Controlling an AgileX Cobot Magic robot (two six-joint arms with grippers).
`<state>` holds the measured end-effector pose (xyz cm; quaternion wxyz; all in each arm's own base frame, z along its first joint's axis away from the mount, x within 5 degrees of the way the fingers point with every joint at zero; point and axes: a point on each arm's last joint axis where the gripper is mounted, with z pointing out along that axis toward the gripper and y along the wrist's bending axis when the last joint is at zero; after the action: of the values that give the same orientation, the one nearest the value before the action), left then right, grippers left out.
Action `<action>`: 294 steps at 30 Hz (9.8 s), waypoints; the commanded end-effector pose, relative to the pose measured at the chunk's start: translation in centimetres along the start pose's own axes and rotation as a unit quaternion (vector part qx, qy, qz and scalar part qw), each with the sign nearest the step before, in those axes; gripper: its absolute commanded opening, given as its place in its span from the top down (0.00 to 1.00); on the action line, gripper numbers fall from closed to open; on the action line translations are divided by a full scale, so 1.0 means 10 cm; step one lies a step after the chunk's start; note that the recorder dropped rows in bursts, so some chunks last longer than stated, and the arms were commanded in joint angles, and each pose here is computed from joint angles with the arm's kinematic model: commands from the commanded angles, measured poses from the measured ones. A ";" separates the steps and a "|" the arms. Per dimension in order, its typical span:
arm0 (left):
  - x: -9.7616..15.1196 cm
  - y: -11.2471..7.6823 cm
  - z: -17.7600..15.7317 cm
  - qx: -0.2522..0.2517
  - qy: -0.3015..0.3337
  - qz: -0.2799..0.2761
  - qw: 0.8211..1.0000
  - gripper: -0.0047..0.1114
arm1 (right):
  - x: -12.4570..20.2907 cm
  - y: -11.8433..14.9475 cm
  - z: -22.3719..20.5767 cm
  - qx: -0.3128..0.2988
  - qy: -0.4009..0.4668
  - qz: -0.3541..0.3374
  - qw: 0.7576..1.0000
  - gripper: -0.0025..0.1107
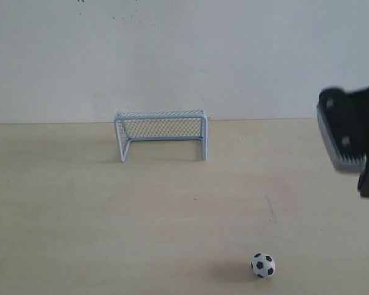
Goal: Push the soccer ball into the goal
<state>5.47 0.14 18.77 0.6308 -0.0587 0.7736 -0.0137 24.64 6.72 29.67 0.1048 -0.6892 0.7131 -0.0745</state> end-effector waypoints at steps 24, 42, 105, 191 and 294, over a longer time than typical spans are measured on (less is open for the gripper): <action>0.01 0.00 0.00 0.002 0.000 0.004 1.000 0.92 | -0.77 0.42 1.51 -0.137 -0.082 -0.279 0.947 0.98; 0.01 0.00 0.00 0.002 0.000 0.004 1.000 0.92 | -0.70 0.39 1.52 -0.139 -0.060 -0.303 0.941 0.98; 0.01 0.00 0.00 0.002 0.000 0.004 1.000 0.92 | -0.58 1.06 0.52 -0.004 -0.193 -0.095 0.977 0.98; 0.01 0.00 0.00 0.002 0.000 0.004 1.000 0.92 | 0.06 1.55 -0.75 0.170 -0.406 0.253 0.861 0.98; 0.01 0.00 0.00 0.002 0.000 0.004 1.000 0.92 | 0.73 2.14 0.61 0.337 -0.368 0.566 0.656 0.98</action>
<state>5.47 0.14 18.77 0.6308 -0.0587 0.7736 -0.0137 5.32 0.43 18.08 0.6037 -0.0361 0.7961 0.0218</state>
